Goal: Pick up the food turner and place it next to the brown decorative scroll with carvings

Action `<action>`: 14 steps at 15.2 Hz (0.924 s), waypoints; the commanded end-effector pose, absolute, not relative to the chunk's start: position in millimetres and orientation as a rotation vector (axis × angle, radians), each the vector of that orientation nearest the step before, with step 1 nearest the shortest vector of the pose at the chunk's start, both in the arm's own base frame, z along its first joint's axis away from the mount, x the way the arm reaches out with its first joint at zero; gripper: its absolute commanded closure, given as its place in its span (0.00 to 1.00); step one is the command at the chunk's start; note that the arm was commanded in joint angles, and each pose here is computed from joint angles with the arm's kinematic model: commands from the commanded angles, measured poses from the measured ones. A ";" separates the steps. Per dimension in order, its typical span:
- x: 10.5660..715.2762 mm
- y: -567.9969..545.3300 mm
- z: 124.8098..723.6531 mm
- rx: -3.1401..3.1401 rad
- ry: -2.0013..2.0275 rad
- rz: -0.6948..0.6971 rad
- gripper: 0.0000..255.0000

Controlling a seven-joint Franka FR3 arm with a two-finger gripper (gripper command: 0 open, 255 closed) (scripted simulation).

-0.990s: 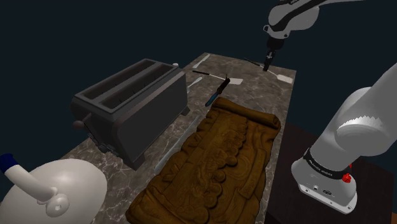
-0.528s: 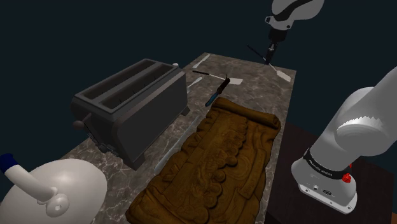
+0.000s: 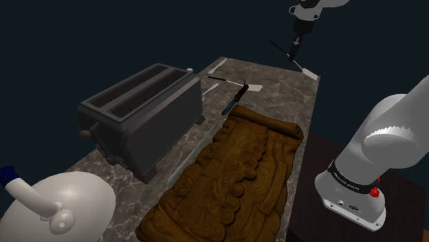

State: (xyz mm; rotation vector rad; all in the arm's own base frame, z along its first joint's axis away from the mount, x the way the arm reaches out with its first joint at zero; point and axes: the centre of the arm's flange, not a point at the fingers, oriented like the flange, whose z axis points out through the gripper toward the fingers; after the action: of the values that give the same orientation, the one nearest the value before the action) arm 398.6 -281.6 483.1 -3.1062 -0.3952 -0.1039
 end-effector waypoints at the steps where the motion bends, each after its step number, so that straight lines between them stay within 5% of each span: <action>1: 398.7 -281.6 493.3 -3.106 -0.395 -0.103 1.00; 14: 326.7 -140.5 498.7 -3.106 -0.395 -0.103 1.00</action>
State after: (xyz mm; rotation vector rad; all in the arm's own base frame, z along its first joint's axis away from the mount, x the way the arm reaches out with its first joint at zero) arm 334.7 -150.1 499.2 -3.1046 -0.3977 -0.1040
